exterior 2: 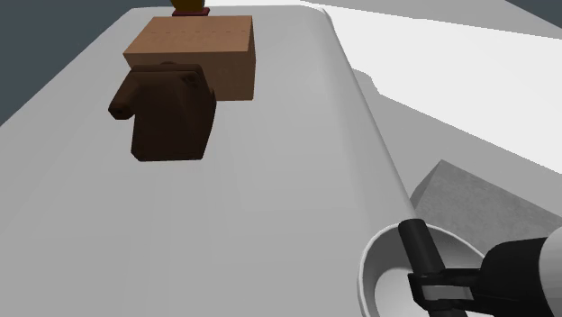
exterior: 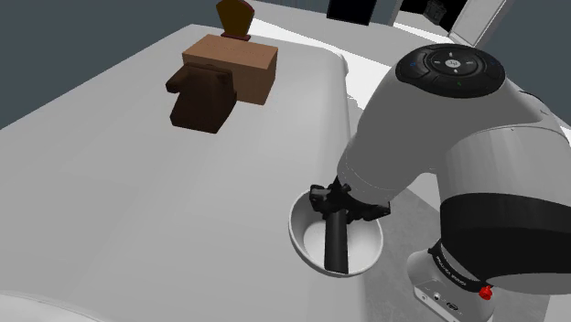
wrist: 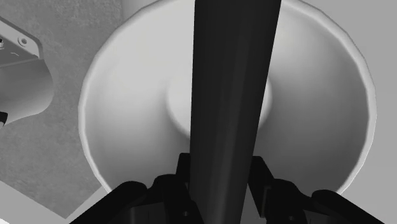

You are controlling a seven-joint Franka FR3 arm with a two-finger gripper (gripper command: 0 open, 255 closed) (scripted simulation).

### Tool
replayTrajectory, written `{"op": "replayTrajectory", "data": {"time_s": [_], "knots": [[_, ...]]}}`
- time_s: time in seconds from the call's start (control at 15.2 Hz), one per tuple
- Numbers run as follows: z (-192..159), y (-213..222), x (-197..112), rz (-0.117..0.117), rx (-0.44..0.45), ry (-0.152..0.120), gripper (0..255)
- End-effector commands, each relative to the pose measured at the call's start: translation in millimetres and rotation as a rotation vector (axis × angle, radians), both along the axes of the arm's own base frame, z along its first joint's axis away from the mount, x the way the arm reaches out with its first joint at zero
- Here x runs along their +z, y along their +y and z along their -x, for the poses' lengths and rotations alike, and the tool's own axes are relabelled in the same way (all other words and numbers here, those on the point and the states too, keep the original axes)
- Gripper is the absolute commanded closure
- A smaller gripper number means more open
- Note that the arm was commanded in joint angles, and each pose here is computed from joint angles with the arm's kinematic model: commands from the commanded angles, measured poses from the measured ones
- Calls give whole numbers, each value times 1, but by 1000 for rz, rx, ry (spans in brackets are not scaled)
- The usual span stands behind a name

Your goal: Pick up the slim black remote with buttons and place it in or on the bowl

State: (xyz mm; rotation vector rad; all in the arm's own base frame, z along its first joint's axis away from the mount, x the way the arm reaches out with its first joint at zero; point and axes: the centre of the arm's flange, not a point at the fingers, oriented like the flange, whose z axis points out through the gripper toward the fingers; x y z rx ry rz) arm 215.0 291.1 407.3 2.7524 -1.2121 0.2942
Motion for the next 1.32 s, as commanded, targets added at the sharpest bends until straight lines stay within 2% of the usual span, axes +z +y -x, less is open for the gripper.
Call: {"op": "replayTrajectory", "data": {"time_s": [0.0, 0.13, 0.2, 0.53, 0.79, 1.25], "knots": [[0, 0, -1, 1, 0, 1, 255], [0, 0, -1, 1, 0, 1, 255], [0, 0, -1, 1, 0, 1, 0], [0, 0, -1, 1, 0, 1, 0], [7, 9, 48, 1, 0, 1, 0], [7, 9, 48, 1, 0, 1, 0]]}}
